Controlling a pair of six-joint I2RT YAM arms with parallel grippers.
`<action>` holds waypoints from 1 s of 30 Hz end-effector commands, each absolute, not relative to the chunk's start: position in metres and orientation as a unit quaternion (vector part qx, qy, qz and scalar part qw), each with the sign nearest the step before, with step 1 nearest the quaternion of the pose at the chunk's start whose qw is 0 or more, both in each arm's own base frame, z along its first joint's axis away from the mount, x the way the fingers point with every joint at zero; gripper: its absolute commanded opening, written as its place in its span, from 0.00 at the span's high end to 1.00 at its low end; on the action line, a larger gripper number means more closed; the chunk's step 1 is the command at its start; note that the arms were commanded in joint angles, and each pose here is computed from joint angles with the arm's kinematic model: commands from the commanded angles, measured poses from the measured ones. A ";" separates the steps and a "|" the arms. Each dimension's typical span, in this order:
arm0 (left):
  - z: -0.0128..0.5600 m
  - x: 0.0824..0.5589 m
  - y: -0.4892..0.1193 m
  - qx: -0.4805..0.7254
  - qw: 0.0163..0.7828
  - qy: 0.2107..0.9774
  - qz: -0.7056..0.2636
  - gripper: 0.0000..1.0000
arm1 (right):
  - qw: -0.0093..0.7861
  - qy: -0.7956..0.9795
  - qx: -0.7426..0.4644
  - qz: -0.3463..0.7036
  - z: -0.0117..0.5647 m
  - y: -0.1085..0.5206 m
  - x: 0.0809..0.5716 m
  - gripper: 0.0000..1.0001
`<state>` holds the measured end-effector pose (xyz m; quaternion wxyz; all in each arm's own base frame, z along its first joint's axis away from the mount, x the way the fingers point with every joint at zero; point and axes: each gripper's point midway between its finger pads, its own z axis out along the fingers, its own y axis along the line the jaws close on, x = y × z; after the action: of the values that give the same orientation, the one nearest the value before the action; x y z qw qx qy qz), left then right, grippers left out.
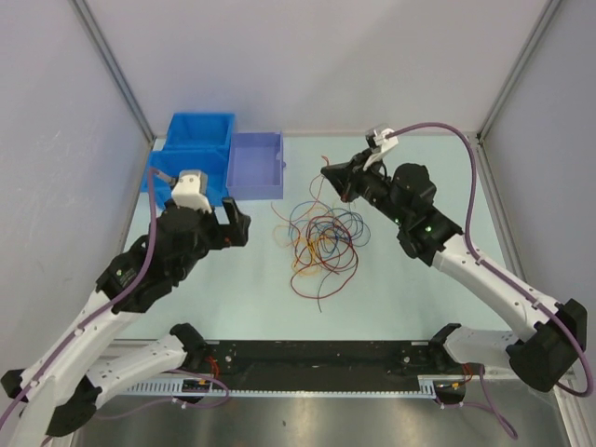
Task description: Untangle the cables
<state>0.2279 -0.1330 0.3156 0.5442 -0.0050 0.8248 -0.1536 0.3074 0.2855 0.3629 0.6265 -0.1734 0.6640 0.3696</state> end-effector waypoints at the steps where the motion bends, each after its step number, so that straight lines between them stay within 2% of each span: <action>1: 0.280 0.220 -0.117 0.025 0.534 0.838 -0.111 0.00 | 0.679 0.610 -0.184 0.366 0.419 0.291 0.316 1.00; 2: 0.281 0.216 -0.128 0.042 0.531 0.834 -0.142 0.00 | 0.681 0.605 -0.185 0.368 0.426 0.292 0.316 1.00; 6: 0.314 0.214 -0.163 0.073 0.573 0.778 -0.248 0.17 | 0.689 0.592 -0.190 0.373 0.445 0.296 0.313 1.00; 9: 0.337 0.216 -0.184 0.098 0.607 0.729 -0.302 0.16 | 0.681 0.599 -0.191 0.375 0.442 0.296 0.308 1.00; 15: 0.357 0.231 -0.216 0.146 0.654 0.662 -0.335 0.12 | 0.654 0.631 -0.194 0.369 0.427 0.292 0.292 1.00; 21: 0.373 0.226 -0.260 0.210 0.650 0.607 -0.407 0.14 | 0.645 0.643 -0.190 0.367 0.423 0.290 0.281 1.00; 30: 0.370 0.234 -0.304 0.255 0.634 0.601 -0.415 0.22 | 0.630 0.660 -0.189 0.364 0.411 0.286 0.275 1.00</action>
<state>0.2394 -0.2865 0.3285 0.6011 0.2282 0.6572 -0.3934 0.2819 0.2936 0.3936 0.6163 -0.2002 0.6723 0.3580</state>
